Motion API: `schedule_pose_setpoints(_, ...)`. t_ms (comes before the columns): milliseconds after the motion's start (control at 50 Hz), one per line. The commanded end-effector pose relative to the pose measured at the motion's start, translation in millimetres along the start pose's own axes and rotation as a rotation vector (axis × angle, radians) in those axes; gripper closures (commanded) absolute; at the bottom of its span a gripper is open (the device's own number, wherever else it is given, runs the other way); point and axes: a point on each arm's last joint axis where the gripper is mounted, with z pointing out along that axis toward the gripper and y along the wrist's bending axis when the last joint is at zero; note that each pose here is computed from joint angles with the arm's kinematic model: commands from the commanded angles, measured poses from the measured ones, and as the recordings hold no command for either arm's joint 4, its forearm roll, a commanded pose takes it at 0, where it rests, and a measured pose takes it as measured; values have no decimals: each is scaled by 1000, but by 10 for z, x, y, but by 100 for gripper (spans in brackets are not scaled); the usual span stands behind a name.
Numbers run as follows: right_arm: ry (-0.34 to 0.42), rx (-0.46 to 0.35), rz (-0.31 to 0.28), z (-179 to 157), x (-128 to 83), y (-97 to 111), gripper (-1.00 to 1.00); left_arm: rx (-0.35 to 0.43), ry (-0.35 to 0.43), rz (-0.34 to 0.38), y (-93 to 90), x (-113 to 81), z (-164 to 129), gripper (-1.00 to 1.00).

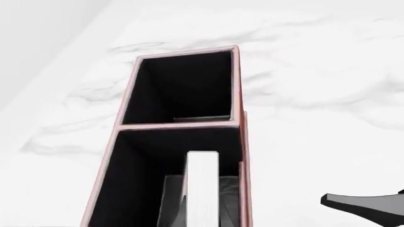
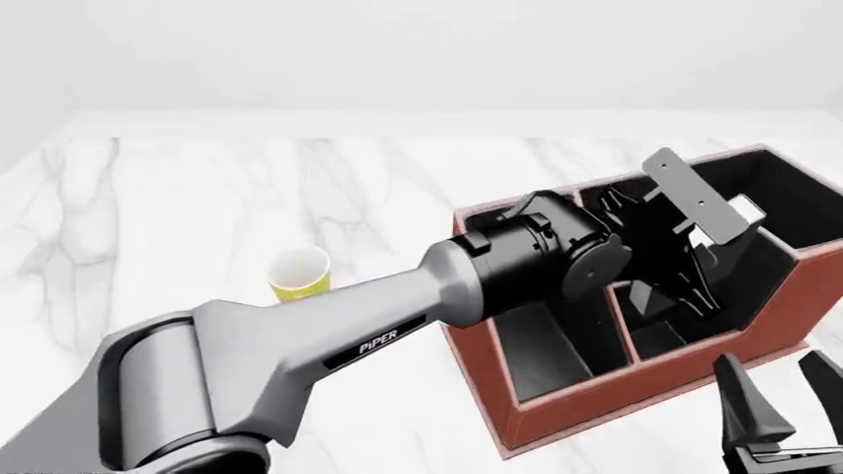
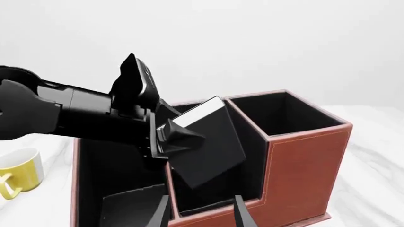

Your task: Pick up the book and place it in the back compartment of the caddy.

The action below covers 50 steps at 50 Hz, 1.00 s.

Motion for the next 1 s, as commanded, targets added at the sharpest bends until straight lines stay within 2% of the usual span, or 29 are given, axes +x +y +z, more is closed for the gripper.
schedule_pose_setpoints(20, 1, 0, 2, -6, 4, 0, -100, -10, -9, 10, 24, 77, 106, 100)
schedule_pose_setpoints(300, 1, 0, 4, -17, 7, 0, -100, -18, 27, -7, 85, 246, 281, 100)
schedule_pose_setpoints(340, 1, 0, 4, -16, 6, 0, -100, -10, 26, -10, 32, 259, 273, 100)
schedule_pose_setpoints(440, 1, 0, 6, 0, 1, 0, -100, -23, 14, -3, 89, 280, 295, 100)
schedule_pose_setpoints(600, 2, 1, 7, 3, 1, -1, -100, -11, 17, -1, 0, 372, 349, 100)
schedule_pose_setpoints(720, 3, 0, 8, 2, 2, 0, -100, -8, 16, -10, -25, 392, 356, 100)
schedule_pose_setpoints(780, 3, 0, 8, -11, 6, 0, -100, -24, 6, -11, 67, 372, 368, 100)
schedule_pose_setpoints(860, 3, 1, 9, -18, 9, -1, -100, -19, -6, -25, 27, 332, 325, 100)
schedule_pose_setpoints(880, 3, 1, 9, -21, 10, -1, -100, -18, -3, -9, 19, 343, 330, -100)
schedule_pose_setpoints(900, 3, 1, 9, -21, 9, -1, -100, -26, -18, 10, 49, 340, 308, -100)
schedule_pose_setpoints(1000, 3, 2, 9, 1, 3, -1, -100, -31, -17, -9, 86, 313, 307, -100)
